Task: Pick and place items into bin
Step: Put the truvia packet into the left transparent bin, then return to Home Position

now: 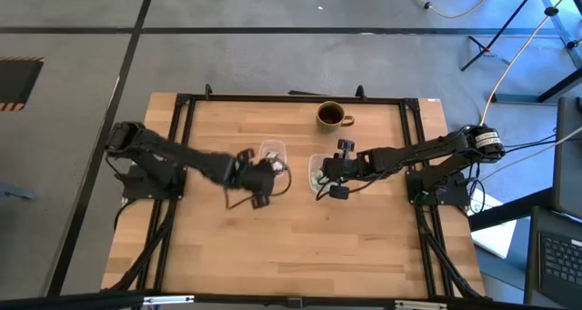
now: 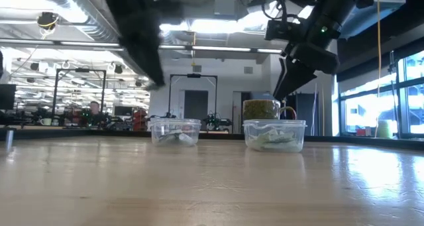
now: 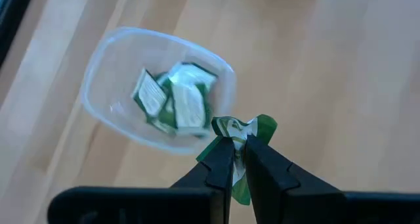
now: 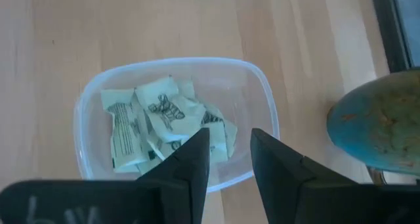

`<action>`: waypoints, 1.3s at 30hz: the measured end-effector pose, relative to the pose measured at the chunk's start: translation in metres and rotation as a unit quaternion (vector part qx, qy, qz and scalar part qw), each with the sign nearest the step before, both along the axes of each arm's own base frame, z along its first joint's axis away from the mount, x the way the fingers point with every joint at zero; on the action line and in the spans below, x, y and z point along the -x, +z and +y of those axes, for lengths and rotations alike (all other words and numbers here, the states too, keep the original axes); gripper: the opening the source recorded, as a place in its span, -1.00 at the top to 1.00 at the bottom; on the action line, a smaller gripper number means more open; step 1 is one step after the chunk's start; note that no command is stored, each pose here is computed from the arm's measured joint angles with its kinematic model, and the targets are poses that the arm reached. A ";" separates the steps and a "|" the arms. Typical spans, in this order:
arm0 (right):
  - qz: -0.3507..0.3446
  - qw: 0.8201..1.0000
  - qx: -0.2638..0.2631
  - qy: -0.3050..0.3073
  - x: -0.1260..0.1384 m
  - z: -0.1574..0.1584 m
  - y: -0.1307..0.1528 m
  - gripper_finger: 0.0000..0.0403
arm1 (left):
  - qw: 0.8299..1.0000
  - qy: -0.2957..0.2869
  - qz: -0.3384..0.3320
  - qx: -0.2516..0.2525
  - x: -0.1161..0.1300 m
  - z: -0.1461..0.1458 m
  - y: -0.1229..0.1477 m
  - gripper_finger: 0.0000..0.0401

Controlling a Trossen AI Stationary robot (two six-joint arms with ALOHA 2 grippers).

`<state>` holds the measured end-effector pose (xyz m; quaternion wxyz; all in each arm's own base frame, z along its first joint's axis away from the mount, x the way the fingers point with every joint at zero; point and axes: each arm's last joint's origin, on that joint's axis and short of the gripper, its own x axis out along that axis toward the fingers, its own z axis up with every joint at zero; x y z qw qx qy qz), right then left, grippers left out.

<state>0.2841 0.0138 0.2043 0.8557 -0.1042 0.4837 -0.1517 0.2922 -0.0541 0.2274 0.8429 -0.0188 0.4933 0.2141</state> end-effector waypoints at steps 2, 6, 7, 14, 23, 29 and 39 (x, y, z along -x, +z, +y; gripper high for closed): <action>0.004 1.000 -0.001 -0.003 0.001 0.000 -0.001 0.43 | 1.000 -0.010 0.005 0.014 -0.008 0.019 -0.003 0.83; 0.012 1.000 -0.005 -0.010 0.003 0.000 -0.001 0.43 | 0.999 -0.024 0.014 0.014 -0.020 0.050 -0.010 0.82; 0.015 1.000 -0.004 -0.011 0.003 0.000 -0.002 0.43 | 0.999 -0.026 0.018 0.012 -0.021 0.057 -0.013 0.81; 0.019 1.000 -0.007 -0.011 0.004 0.000 -0.002 0.43 | 0.998 -0.003 0.052 0.042 -0.031 0.096 -0.039 0.65; 0.037 0.999 -0.011 -0.020 0.008 -0.001 -0.004 0.43 | 0.994 0.009 0.084 0.065 -0.033 0.115 -0.059 0.52; 0.035 0.999 -0.018 -0.033 0.010 0.000 -0.002 0.43 | 0.997 0.015 0.073 0.038 -0.021 0.115 -0.020 0.48; -0.068 0.997 -0.036 -0.010 0.056 0.008 0.019 0.43 | 0.995 -0.016 -0.095 -0.018 0.037 0.089 0.045 0.48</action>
